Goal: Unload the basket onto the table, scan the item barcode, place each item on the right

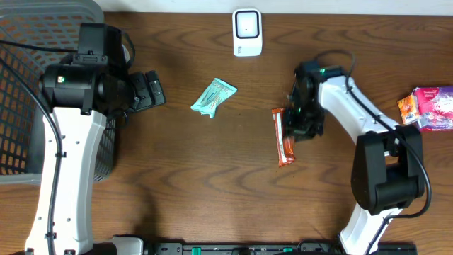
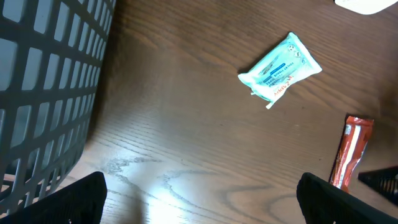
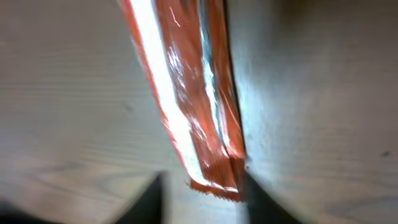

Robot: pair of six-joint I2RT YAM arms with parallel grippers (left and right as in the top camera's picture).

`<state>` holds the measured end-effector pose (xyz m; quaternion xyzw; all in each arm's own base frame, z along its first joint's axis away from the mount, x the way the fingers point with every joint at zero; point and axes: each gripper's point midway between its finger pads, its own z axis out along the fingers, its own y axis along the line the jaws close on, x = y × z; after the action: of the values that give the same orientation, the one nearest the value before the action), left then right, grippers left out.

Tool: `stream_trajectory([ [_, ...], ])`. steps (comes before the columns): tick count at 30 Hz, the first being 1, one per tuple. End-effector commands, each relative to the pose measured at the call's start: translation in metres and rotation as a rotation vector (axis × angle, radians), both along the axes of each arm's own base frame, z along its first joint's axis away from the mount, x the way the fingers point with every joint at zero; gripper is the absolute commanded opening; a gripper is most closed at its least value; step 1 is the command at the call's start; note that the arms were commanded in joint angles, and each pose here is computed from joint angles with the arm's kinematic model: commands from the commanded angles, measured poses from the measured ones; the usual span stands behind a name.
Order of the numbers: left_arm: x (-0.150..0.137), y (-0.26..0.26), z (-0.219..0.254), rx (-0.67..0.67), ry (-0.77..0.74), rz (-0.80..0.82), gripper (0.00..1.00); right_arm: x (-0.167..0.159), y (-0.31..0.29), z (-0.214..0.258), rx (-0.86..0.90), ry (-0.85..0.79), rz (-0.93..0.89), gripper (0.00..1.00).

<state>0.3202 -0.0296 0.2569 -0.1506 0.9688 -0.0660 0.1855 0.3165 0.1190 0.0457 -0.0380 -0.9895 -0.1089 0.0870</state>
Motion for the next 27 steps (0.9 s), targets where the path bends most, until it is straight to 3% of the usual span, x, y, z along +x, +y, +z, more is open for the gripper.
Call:
stream_trajectory([
  [1, -0.001, 0.003, 0.001, 0.005, -0.001, 0.015, 0.98, 0.012, -0.005, 0.002, -0.027, -0.046, 0.032, 0.71],
  [4, -0.001, 0.003, 0.001, 0.005, -0.001, 0.015, 0.98, 0.019, -0.010, -0.002, -0.055, -0.078, 0.031, 0.89],
  [10, -0.001, 0.003, 0.001, 0.005, 0.000, 0.015, 0.98, 0.025, -0.009, -0.015, -0.027, -0.117, 0.019, 0.93],
  [11, -0.001, 0.003, 0.001, 0.005, -0.001, 0.015, 0.98, 0.025, -0.009, -0.017, -0.025, -0.118, 0.017, 0.91],
  [14, -0.001, 0.003, 0.001, 0.005, -0.001, 0.015, 0.98, 0.025, -0.009, -0.028, -0.009, -0.133, 0.010, 0.66],
  [22, -0.001, 0.003, 0.001, 0.005, -0.001, 0.015, 0.98, 0.019, 0.013, -0.053, 0.146, -0.166, 0.001, 0.61],
  [24, -0.001, 0.003, 0.001, 0.005, 0.000, 0.015, 0.98, 0.018, 0.017, -0.058, 0.178, -0.177, 0.001, 0.56],
  [27, -0.001, 0.003, 0.001, 0.005, -0.001, 0.015, 0.98, 0.016, 0.017, -0.065, 0.184, -0.188, 0.003, 0.31],
])
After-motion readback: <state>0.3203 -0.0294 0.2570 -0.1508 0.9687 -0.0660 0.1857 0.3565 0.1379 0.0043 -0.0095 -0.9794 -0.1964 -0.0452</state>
